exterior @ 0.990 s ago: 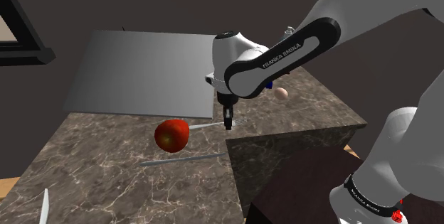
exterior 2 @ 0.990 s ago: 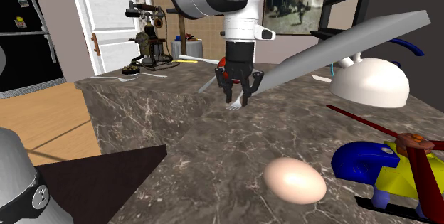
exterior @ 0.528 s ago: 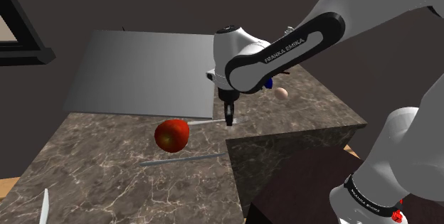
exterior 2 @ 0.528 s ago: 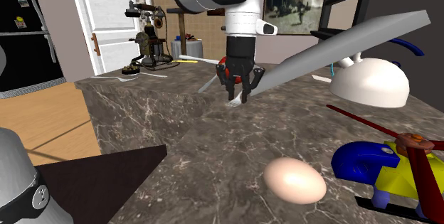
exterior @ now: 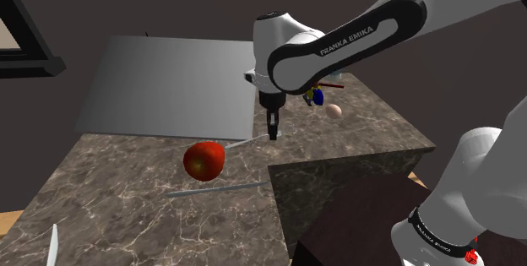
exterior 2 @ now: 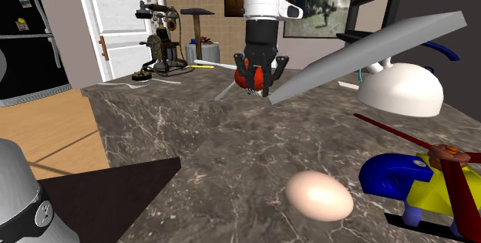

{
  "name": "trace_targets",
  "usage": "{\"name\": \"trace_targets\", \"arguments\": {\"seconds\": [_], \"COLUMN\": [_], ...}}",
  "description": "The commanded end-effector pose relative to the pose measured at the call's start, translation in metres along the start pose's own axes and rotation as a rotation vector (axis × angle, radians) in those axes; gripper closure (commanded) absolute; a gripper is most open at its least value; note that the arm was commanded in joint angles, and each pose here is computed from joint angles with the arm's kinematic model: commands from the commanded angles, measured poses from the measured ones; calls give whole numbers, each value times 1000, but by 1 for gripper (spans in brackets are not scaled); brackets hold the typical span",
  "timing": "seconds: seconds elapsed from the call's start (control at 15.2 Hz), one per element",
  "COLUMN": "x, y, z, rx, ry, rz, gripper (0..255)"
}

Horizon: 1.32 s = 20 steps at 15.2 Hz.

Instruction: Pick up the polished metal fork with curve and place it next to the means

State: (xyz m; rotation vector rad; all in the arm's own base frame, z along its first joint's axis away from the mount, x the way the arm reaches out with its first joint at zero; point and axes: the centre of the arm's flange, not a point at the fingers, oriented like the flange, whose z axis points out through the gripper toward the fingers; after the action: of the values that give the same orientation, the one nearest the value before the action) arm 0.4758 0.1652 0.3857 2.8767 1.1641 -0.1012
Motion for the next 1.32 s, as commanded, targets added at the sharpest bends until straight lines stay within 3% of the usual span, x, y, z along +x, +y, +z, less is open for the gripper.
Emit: {"name": "trace_targets", "arguments": {"seconds": [0.0, 0.79, 1.25], "x": [-1, -6, 53], "y": [0, 1, -71], "z": [-11, -70, -76], "rx": [0, 0, 0], "ry": [0, 0, 0], "rz": [1, 1, 1], "gripper": [255, 255, 255]}}
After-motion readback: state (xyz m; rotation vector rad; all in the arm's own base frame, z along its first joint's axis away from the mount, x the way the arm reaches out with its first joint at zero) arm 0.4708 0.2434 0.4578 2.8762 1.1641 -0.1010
